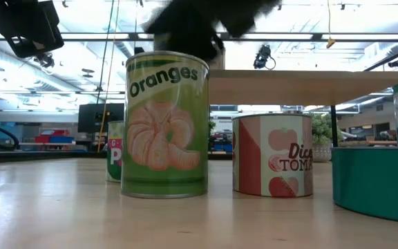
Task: Pick and place cans onto a shelf
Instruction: Put the canned oranges on the shelf
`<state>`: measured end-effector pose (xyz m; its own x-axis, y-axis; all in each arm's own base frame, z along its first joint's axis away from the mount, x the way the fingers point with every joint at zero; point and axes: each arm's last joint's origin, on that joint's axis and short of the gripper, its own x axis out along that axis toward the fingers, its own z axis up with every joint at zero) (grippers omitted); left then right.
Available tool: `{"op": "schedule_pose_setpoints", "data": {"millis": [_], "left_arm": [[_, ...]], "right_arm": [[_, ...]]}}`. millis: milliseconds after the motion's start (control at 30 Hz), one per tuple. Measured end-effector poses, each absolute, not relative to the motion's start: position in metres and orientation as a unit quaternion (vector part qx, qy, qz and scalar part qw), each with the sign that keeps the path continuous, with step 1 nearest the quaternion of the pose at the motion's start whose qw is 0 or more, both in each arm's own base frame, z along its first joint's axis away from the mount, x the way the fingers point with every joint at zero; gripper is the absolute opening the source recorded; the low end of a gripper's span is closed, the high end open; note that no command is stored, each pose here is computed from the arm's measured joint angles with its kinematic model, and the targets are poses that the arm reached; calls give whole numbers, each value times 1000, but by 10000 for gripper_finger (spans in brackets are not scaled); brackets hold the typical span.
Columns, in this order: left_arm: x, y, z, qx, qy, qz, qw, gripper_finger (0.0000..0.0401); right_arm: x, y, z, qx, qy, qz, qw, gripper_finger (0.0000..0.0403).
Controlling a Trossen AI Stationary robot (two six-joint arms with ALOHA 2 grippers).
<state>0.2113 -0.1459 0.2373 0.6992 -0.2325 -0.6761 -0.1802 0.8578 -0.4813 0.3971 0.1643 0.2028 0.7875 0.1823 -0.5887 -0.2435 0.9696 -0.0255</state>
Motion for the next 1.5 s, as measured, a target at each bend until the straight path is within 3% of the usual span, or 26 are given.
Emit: {"op": "schedule_pose_setpoints", "data": {"millis": [300,500,1000,1500], "left_arm": [[211,-146,237,-256,387,-20,886,172],[211,-146,237,-246,387,-24,888,172],[210,-145,236,-243,395,-19,886,172],[209,-145,235,-240,404,-19,882,172]], "right_arm": [[409,172,281,-38,326,96,940,374],[411,173,303,-27,311,84,946,374],[441,203,239,-57,389,69,917,373],[444,183,219,-77,489,57,867,375]]}}
